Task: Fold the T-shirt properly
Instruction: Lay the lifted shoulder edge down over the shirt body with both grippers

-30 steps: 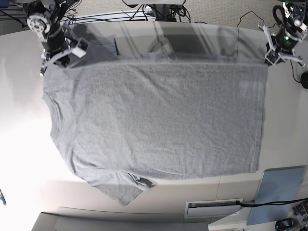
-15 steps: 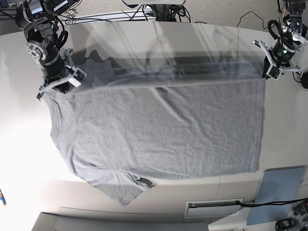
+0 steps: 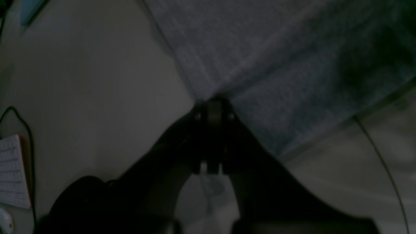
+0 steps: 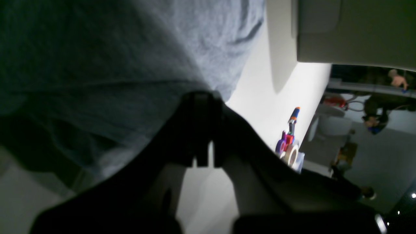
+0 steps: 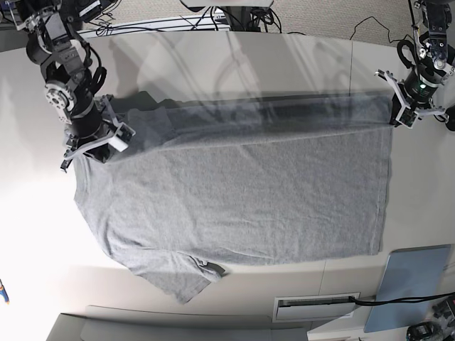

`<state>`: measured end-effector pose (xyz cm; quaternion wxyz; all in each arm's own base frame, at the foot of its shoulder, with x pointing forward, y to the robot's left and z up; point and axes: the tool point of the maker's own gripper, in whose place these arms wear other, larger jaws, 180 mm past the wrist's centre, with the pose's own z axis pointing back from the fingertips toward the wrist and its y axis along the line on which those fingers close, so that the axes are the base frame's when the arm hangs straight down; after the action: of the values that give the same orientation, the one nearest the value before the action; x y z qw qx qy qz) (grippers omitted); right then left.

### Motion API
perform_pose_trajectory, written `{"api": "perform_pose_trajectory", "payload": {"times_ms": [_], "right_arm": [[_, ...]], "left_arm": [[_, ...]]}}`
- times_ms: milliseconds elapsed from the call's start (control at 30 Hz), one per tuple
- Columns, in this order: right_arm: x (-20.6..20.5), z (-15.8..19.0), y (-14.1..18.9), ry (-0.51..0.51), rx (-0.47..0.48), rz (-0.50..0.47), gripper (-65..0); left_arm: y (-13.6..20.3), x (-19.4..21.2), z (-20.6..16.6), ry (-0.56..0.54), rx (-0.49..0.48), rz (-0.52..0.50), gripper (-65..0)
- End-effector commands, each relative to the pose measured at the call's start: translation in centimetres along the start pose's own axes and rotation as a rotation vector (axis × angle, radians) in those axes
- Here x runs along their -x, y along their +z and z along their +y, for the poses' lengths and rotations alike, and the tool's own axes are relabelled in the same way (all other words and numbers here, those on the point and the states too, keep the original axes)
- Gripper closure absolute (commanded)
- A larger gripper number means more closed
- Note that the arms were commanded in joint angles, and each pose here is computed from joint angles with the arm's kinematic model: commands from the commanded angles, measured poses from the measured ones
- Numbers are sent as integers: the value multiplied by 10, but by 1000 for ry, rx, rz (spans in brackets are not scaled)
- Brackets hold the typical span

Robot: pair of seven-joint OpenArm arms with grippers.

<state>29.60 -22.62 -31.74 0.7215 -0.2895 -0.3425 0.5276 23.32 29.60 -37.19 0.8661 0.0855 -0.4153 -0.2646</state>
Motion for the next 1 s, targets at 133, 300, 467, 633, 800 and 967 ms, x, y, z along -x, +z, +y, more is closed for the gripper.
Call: {"api": "perform_pose_trajectory", "payload": {"times_ms": [133, 300, 467, 633, 800, 967], "right_arm": [[2, -21, -10, -29, 39, -16, 0], [-2, -36, -13, -31, 71, -27, 0], [-8, -39, -14, -61, 57, -52, 0], [-11, -36, -14, -75, 41, -62, 0], [-13, -33, -15, -88, 36, -64, 0], [-13, -33, -15, -89, 36, -62, 0]], "left_arm": [[2, -12, 15, -15, -36, -34, 0], [0, -15, 17, -16, -40, -42, 0], [0, -15, 17, -16, -41, -42, 0], [-1, -19, 19, -16, -45, -51, 0], [-4, -30, 26, -20, -56, -77, 0], [-5, -33, 25, -28, -43, -85, 0]]}}
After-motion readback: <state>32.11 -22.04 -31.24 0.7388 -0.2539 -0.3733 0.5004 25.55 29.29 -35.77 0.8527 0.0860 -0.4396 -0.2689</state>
